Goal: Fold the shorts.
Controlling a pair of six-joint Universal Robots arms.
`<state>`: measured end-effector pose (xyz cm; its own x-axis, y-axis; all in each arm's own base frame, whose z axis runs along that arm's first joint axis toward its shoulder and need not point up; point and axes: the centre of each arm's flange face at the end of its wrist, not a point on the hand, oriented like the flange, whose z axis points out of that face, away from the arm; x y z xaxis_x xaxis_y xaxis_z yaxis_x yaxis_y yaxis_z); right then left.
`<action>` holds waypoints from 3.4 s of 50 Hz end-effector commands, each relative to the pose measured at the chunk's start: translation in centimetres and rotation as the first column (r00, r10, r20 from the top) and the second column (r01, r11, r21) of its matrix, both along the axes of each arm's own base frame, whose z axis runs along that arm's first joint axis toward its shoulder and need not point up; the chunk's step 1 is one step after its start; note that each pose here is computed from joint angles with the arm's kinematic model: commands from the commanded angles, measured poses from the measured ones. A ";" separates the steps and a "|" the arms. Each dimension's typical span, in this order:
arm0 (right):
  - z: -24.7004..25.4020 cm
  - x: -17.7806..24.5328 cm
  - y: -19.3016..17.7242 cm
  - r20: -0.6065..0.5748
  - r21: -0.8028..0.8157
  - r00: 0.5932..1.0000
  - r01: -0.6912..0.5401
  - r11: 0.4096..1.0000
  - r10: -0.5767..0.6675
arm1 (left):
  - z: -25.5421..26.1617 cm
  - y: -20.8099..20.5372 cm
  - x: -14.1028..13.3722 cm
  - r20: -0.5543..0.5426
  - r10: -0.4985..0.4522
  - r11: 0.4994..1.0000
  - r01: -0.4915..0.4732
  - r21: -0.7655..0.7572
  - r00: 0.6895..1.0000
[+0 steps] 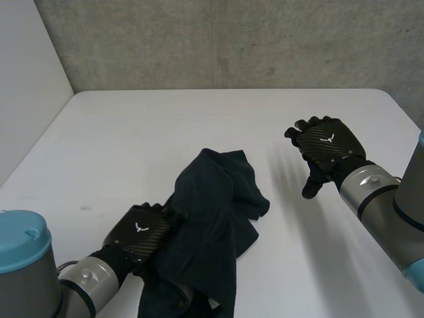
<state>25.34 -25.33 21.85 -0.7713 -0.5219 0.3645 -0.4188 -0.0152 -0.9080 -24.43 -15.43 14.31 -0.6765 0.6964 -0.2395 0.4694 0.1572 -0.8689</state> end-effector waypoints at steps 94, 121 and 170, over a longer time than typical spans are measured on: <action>-5.4 1.6 -1.2 0.040 0.233 0.999 -0.034 0.972 0.025 | 7.9 -3.6 -2.5 -0.096 0.208 0.922 -0.228 -0.313 0.973; -1.6 -3.3 -19.6 -0.008 -0.166 0.941 0.331 0.929 -0.337 | 8.1 -4.5 -1.2 -0.103 0.256 0.907 -0.276 -0.319 0.961; -9.5 -4.2 2.0 0.069 0.328 0.990 0.095 0.940 -0.124 | 5.3 -5.0 -3.7 -0.133 0.132 0.942 -0.166 -0.291 0.982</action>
<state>21.20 -22.28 13.57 -0.8471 -0.5255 0.0794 -0.2993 0.3483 -0.8883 -28.14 -20.42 19.67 -0.7951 0.4913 -0.3556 0.3713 -0.0691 -0.9259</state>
